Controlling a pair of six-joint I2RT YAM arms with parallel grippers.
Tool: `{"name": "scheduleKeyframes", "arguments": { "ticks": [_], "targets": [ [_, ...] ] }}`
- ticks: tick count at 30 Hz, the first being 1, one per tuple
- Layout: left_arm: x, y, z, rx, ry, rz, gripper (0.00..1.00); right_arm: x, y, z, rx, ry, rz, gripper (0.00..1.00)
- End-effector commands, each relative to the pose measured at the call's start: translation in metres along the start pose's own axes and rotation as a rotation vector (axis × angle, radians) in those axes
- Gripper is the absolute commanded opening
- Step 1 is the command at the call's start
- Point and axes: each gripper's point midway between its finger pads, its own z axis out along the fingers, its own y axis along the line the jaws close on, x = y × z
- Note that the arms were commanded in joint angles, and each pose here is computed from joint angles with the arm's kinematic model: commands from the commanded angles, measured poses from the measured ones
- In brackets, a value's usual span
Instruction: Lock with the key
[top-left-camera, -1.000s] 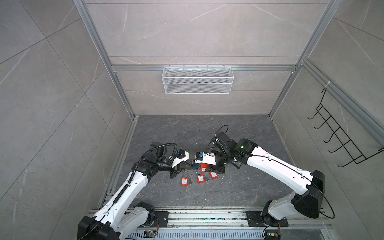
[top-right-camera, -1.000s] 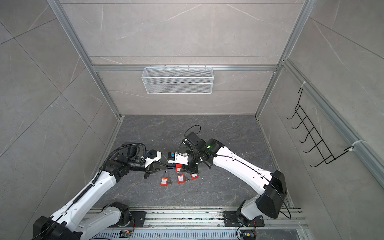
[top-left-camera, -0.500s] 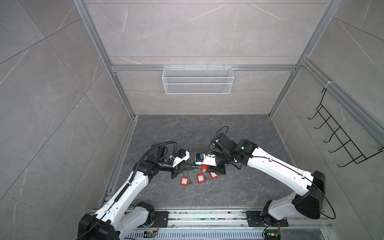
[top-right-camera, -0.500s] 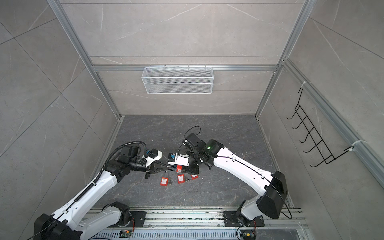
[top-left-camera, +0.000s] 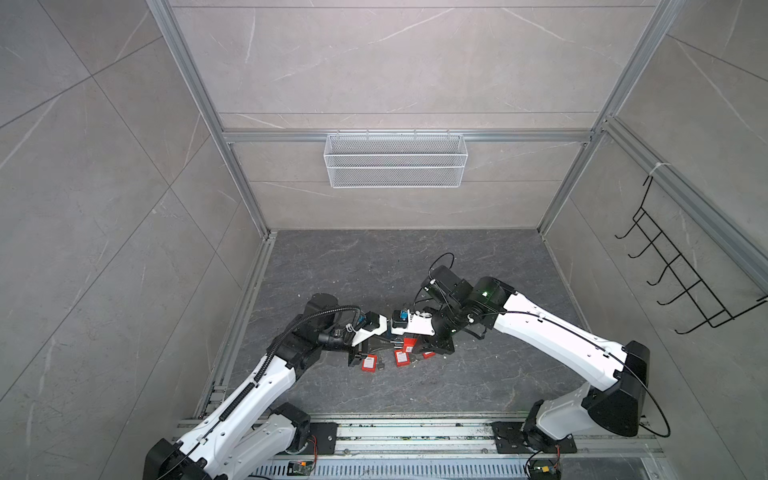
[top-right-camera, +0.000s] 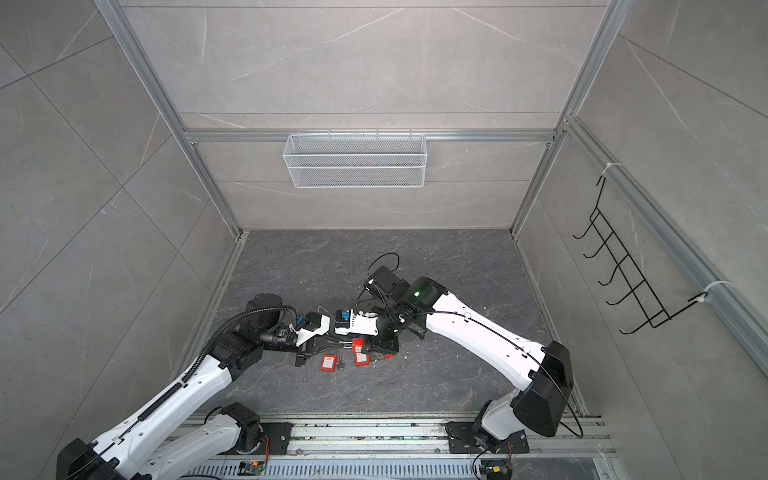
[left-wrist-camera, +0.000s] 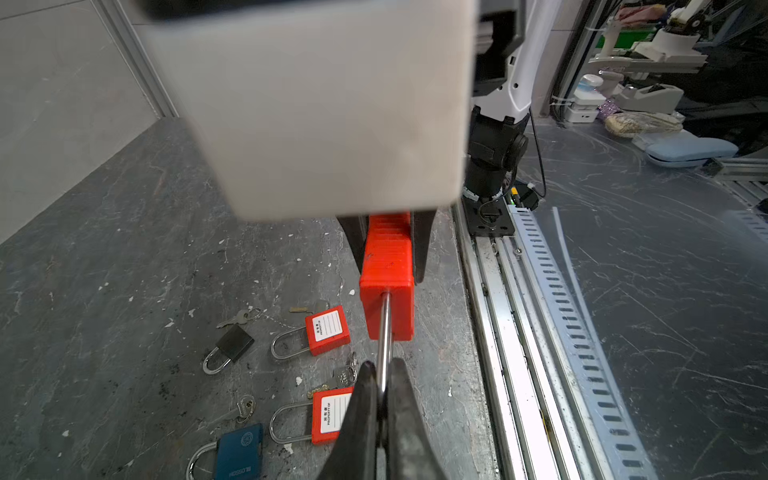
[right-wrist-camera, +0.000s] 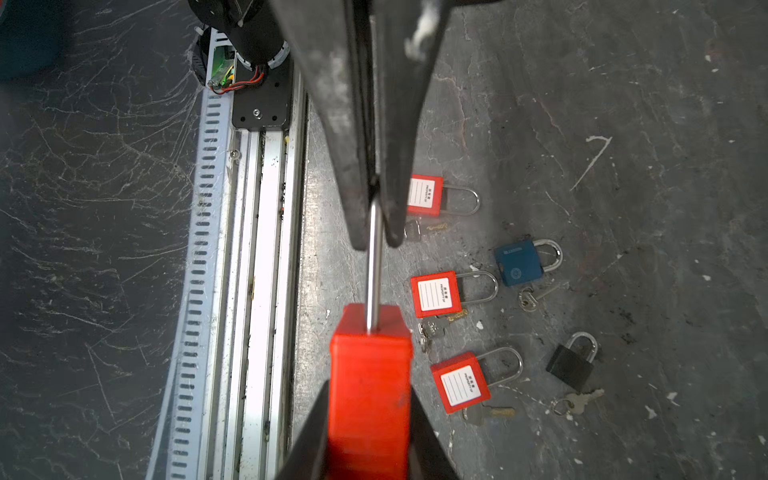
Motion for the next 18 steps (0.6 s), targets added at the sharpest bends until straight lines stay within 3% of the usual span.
{"name": "scheduleKeyframes", "arguments": {
  "ticks": [1, 11, 15, 18],
  "targets": [
    [-0.021, -0.001, 0.004, -0.002, -0.065, 0.124, 0.00, -0.051, -0.002, -0.011, 0.000, -0.187, -0.095, 0.11],
    [-0.020, -0.001, 0.016, 0.030, -0.115, 0.035, 0.00, -0.074, -0.025, -0.020, 0.145, -0.310, -0.115, 0.16],
    [-0.014, 0.002, 0.011, 0.000, -0.045, 0.058, 0.00, -0.043, -0.026, -0.017, 0.185, -0.192, -0.103, 0.36],
    [-0.015, 0.004, 0.008, -0.006, -0.021, 0.063, 0.00, -0.013, -0.019, -0.017, 0.179, -0.075, -0.069, 0.42]
  ]
}}
